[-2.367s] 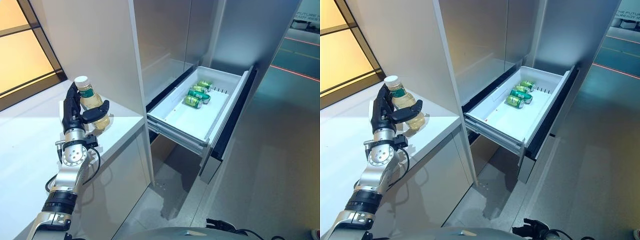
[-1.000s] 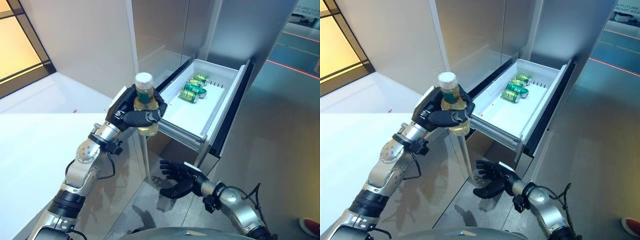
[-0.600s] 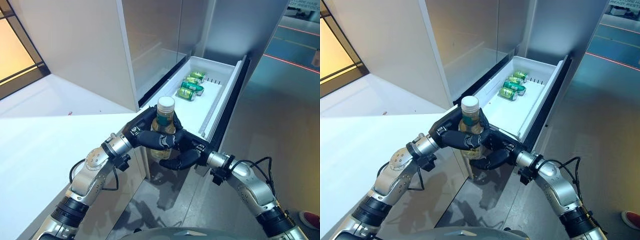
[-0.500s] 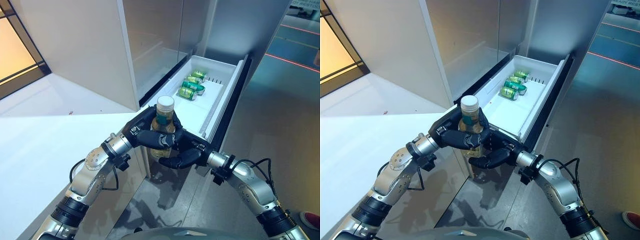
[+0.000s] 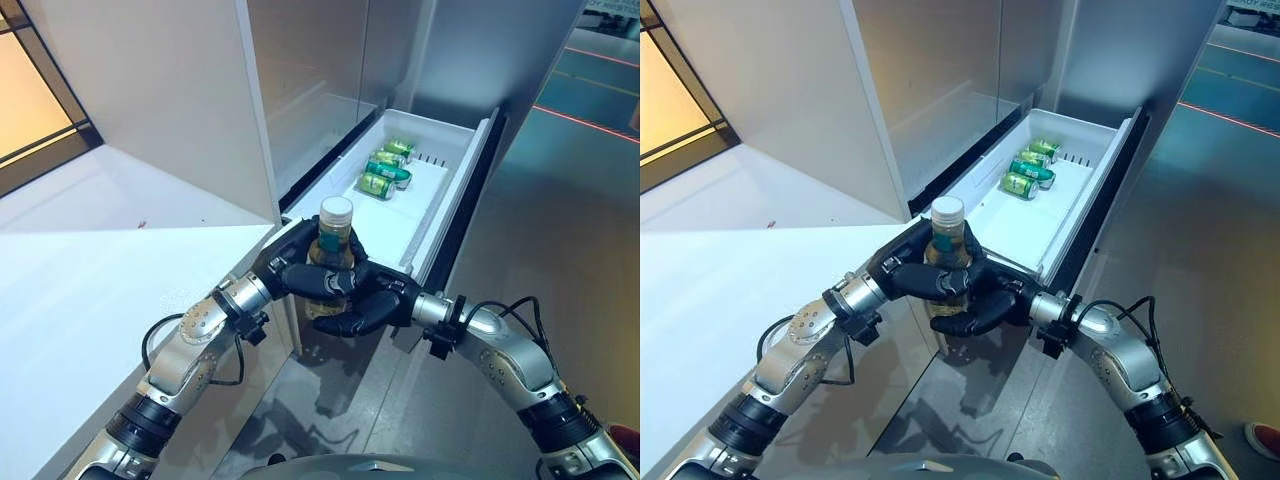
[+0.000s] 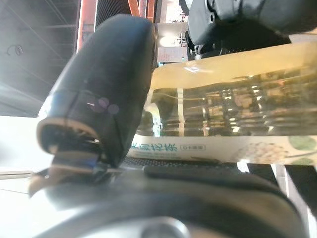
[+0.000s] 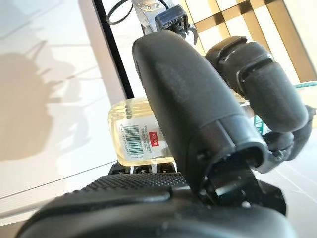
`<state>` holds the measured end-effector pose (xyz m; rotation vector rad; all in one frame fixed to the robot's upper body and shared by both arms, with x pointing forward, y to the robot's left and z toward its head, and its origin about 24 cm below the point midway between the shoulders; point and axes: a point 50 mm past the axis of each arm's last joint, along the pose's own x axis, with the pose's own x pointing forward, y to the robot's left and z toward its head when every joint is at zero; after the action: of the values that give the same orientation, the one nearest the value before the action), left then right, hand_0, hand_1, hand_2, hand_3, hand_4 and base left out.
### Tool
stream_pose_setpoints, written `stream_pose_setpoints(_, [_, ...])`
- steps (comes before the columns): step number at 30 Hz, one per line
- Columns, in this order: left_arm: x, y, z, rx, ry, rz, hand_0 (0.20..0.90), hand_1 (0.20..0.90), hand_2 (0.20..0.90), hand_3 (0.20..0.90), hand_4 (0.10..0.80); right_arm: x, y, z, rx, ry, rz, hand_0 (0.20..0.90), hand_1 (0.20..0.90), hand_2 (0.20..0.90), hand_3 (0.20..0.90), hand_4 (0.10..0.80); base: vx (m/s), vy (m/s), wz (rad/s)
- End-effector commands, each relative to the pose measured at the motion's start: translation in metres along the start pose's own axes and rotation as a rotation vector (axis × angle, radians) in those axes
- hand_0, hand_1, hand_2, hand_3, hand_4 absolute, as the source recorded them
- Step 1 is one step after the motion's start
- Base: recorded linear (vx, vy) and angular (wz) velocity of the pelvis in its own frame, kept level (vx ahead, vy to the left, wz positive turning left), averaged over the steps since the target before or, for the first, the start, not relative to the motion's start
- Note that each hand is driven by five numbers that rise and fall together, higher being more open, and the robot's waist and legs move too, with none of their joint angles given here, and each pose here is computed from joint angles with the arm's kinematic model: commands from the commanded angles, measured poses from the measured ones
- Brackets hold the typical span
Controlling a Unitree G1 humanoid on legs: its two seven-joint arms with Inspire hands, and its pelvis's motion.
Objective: Put drinks into fridge and close the fridge
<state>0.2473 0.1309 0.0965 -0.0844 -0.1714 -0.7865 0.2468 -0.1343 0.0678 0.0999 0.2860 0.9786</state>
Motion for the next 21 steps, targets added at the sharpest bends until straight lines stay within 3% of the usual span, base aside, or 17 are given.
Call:
stream_pose_setpoints(1, [0.039,0.0,0.065,0.066,-0.411,-0.075,0.3,0.3,0.3,0.2,0.1,0.025,0.041,0.061,-0.045,-0.272,0.336,0.9,0.9,0.9,0.9,0.8,0.0,0.0,0.0])
stream_pose_setpoints(9, [0.038,-0.016,0.087,0.066,-0.648,-0.137,0.3,0.3,0.3,0.2,0.1,0.042,0.058,0.026,0.326,-0.158,0.39,0.9,0.9,0.9,0.9,0.8,0.0,0.0,0.0])
stream_pose_setpoints(21, [0.045,-0.024,0.082,-0.052,-0.639,-0.154,0.3,0.3,0.3,0.2,0.1,0.054,0.075,0.018,0.467,-0.17,0.411,0.9,0.9,0.9,0.9,0.8,0.0,0.0,0.0])
